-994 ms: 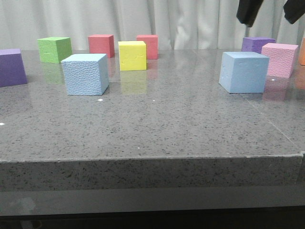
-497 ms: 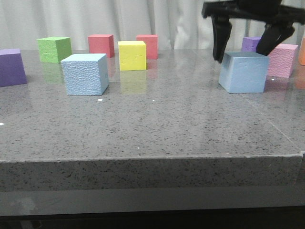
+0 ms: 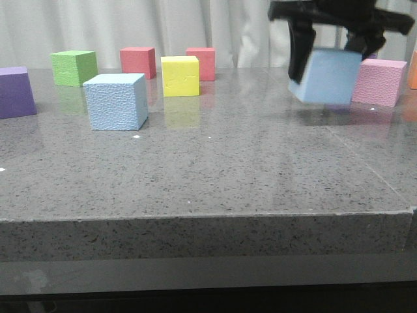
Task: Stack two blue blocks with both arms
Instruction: 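Lower the right gripper onto the light-blue cube and close it, then carry the light-blue cube toward the table centre and lower it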
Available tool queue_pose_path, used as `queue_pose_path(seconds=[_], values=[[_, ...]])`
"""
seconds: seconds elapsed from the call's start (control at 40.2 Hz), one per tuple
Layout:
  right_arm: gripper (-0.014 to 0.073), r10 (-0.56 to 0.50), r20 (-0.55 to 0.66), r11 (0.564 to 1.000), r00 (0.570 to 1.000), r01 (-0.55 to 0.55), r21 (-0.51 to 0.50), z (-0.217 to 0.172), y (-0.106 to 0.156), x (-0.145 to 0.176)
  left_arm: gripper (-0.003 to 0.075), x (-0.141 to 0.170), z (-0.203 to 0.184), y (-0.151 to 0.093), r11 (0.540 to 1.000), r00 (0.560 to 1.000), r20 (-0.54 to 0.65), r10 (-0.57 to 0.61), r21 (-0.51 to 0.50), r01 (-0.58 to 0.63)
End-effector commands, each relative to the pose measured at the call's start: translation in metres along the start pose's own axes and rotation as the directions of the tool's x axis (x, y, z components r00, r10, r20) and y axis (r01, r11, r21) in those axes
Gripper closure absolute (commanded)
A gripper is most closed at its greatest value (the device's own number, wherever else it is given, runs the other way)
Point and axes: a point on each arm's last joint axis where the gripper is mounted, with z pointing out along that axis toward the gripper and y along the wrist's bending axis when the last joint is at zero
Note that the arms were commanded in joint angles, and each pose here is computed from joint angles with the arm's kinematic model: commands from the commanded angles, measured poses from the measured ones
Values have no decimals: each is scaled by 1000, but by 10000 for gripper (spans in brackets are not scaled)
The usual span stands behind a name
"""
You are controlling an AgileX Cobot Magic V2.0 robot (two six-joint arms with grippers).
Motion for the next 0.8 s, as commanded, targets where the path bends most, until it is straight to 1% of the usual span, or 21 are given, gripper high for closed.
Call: queue_pose_path(seconds=[0.0,0.099,0.174,0.273,0.348,0.472,0.596,0.77], values=[[273,-9,129,996,992,20,-83,-47,21,-6,157,-16,-2,-1,1000,995,95,1,9,-2],[276,-13,137,995,991,27,-96,-50,41,-2,156,-16,-2,-1,1000,995,95,1,9,-2],[276,-21,153,998,988,31,-63,-47,57,5,156,-16,-2,-1,1000,995,95,1,9,-2],[276,-3,176,1000,984,5,-9,-40,74,12,156,-16,-2,-1,1000,995,95,1,9,-2],[276,12,184,1000,983,-14,10,-34,87,18,156,-16,-2,-1,1000,995,95,1,9,-2],[276,-26,180,999,983,16,52,-22,108,23,156,-16,-2,-1,1000,995,95,1,9,-2],[276,-26,135,996,990,14,83,-10,118,25,156,-16,-2,-1,1000,995,95,1,9,-2],[276,-11,113,998,994,5,56,4,124,26,156,-16,-2,-1,1000,995,95,1,9,-2]])
